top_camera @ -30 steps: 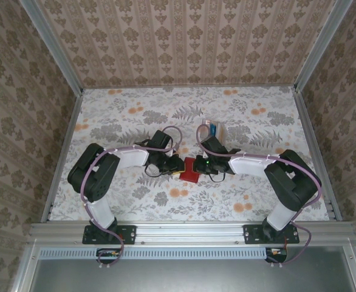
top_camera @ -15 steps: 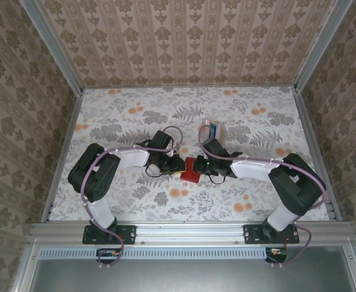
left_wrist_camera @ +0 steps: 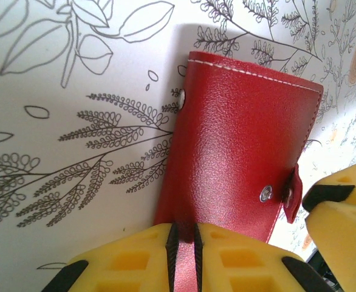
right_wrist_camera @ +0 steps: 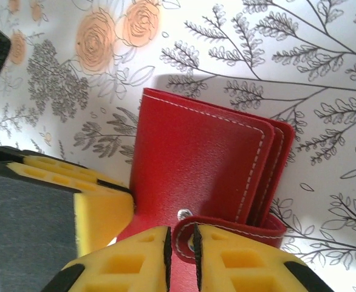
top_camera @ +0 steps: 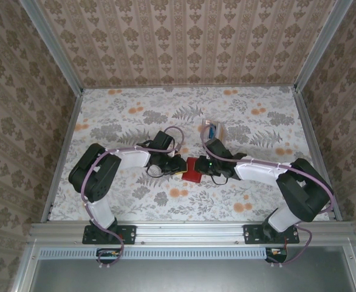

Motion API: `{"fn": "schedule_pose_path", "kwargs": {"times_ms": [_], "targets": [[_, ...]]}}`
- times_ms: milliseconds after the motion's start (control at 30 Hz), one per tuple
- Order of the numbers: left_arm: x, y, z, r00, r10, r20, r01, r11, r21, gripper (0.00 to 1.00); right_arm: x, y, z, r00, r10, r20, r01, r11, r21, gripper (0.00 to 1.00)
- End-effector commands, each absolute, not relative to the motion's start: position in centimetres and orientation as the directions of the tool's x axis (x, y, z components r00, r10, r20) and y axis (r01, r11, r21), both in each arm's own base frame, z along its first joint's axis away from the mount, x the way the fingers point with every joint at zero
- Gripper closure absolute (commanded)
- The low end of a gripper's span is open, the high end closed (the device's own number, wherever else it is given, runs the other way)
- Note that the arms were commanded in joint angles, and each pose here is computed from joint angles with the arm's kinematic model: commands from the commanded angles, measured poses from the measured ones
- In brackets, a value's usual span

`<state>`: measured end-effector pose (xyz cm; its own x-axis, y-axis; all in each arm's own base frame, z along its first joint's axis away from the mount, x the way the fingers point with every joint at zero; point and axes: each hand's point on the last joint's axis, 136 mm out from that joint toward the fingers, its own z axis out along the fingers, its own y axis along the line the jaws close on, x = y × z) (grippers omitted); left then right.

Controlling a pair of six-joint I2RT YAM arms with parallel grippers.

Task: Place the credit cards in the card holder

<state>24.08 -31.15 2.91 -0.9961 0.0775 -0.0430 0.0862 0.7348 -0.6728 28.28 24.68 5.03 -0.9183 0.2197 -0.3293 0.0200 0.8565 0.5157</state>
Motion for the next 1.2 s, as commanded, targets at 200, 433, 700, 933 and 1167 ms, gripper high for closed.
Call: {"fn": "schedule_pose_path", "kwargs": {"times_ms": [200,433,700,933,1167], "targets": [[23.2,-30.3,0.8,-0.997,0.078,0.005,0.058,0.787,-0.614,0.81,28.0,23.8,3.0,-0.93,0.188,-0.316,0.041,0.907,0.418,0.64],[23.1,-30.4,0.9,-0.997,0.079,0.006,0.059,0.789,-0.612,0.81,28.0,23.9,2.9,-0.936,0.124,-0.329,0.011,0.946,0.324,0.58],[22.9,-30.4,0.8,-0.997,0.083,0.008,0.06,0.789,-0.611,0.81,28.4,23.7,3.5,-0.928,0.12,-0.354,0.012,0.956,0.292,0.85],[22.9,-30.4,0.9,-0.997,0.083,0.006,0.062,0.788,-0.612,0.81,28.6,24.4,4.5,-0.921,0.121,-0.371,-0.009,0.944,0.33,0.89],[23.0,-30.5,0.9,-0.997,0.083,0.005,0.062,0.787,-0.614,0.81,28.8,24.6,4.8,-0.92,0.111,-0.377,-0.022,0.943,0.332,0.76]]}}
